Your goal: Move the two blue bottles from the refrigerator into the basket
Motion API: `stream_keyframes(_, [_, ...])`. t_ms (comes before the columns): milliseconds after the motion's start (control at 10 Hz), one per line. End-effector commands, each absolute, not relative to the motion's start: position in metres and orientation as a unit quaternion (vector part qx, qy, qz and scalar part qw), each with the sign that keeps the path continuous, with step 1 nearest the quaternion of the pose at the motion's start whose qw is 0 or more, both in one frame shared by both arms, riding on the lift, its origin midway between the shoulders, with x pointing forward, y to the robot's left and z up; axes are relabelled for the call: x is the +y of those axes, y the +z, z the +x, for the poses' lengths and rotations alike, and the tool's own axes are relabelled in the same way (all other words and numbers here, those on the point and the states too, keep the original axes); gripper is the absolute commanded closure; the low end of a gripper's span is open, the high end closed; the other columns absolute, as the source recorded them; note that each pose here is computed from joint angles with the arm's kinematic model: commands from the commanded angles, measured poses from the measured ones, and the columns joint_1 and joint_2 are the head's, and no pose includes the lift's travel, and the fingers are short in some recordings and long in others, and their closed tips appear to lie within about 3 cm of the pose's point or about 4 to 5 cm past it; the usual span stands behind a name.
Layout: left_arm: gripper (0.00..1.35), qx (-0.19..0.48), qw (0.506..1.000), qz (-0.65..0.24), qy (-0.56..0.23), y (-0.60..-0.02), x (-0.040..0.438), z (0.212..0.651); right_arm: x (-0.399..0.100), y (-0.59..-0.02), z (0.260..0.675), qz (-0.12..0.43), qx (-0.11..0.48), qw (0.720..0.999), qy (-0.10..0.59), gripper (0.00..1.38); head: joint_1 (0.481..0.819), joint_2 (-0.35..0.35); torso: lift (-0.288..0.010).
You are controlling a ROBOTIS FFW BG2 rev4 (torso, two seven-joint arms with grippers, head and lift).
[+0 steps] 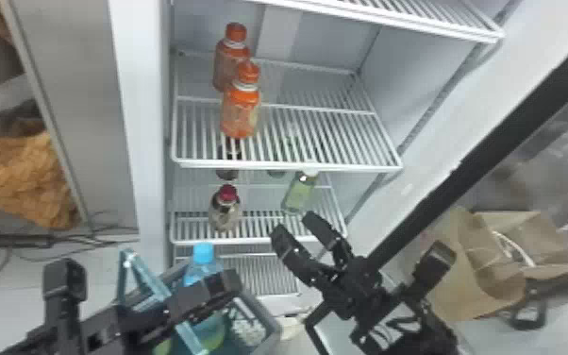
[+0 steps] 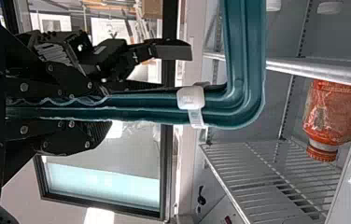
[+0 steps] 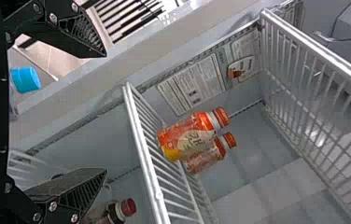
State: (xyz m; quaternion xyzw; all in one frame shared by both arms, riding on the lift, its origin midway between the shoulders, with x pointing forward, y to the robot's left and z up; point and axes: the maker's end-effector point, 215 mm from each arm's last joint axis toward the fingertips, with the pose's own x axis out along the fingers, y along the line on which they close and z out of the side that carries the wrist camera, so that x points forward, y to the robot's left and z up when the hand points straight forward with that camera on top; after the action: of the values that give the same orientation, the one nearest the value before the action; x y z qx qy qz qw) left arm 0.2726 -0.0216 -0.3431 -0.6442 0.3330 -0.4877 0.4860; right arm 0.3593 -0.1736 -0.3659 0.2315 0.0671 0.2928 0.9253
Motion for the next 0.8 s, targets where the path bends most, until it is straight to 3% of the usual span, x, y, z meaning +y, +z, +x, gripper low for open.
stream_keyframes(0, [1.20, 0.334, 0.485, -0.645, -0.487, -0.344, -0.022, 0.271, -0.190, -0.370, 0.344, 0.218, 0.058, 0.935, 0.275, 0.19, 0.695, -0.347, 0.000])
stream_keyframes(700, [1.20, 0.333, 0.484, -0.647, -0.486, -0.344, -0.022, 0.271, -0.255, -0.372, 0.283, 0.157, 0.042, 0.964, 0.211, 0.19, 0.695, -0.350, 0.000])
